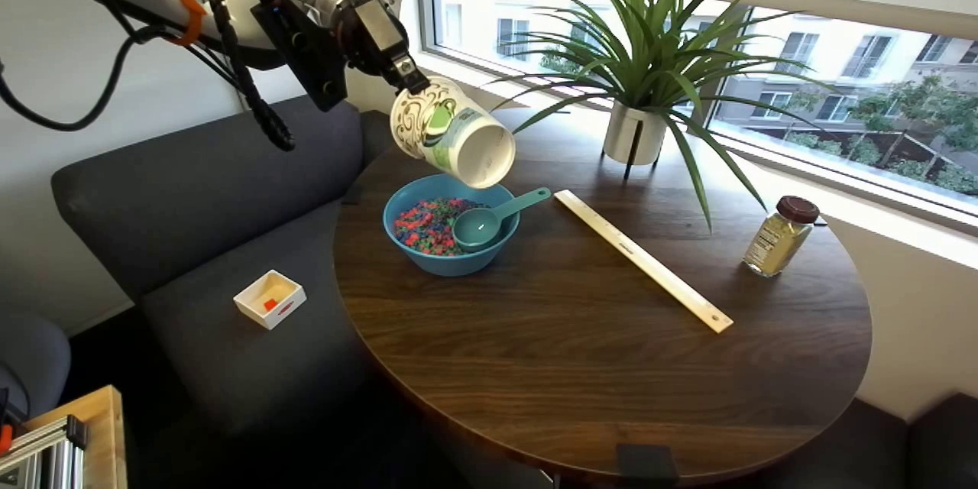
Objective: Pour the contents of the paper cup into the blue bowl
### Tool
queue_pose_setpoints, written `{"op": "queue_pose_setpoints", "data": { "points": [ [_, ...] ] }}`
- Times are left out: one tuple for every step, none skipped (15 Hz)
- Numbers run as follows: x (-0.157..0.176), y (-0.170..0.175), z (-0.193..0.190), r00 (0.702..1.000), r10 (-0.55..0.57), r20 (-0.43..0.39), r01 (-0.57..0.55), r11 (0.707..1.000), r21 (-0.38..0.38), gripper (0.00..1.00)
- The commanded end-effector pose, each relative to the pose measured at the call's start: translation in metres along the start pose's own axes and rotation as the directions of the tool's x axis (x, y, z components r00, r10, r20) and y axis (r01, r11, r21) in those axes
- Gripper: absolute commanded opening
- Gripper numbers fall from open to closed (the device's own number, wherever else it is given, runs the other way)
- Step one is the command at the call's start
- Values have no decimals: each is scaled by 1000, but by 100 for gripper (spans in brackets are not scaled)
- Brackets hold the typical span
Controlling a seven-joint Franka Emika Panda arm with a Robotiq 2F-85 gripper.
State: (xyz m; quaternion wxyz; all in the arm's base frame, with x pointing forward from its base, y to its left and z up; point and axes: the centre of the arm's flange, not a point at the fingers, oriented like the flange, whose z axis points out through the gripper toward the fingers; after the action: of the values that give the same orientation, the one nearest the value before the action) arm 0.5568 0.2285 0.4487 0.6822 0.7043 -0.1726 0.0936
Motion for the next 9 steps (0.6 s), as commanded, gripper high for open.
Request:
{"op": "queue_pose_setpoints", "data": {
  "points": [
    [17, -9, -20, 999, -38, 1, 38, 994, -98, 1],
    [18, -10, -22, 999, -48, 6, 48, 992, -118, 1],
    [19, -12, -23, 998, -54, 11, 55, 988, -141, 1],
    [17, -21, -28, 998, -60, 18, 62, 985, -162, 1],
    [19, -23, -26, 998, -62, 20, 65, 980, -190, 1],
    [20, -29, -26, 997, -67, 24, 71, 970, -232, 1],
    [21, -31, -26, 997, -73, 25, 77, 965, -250, 1],
    [23, -34, -29, 997, -77, 25, 80, 958, -276, 1],
    [22, -37, -31, 996, -84, 22, 87, 952, -294, 1]
  ]
}}
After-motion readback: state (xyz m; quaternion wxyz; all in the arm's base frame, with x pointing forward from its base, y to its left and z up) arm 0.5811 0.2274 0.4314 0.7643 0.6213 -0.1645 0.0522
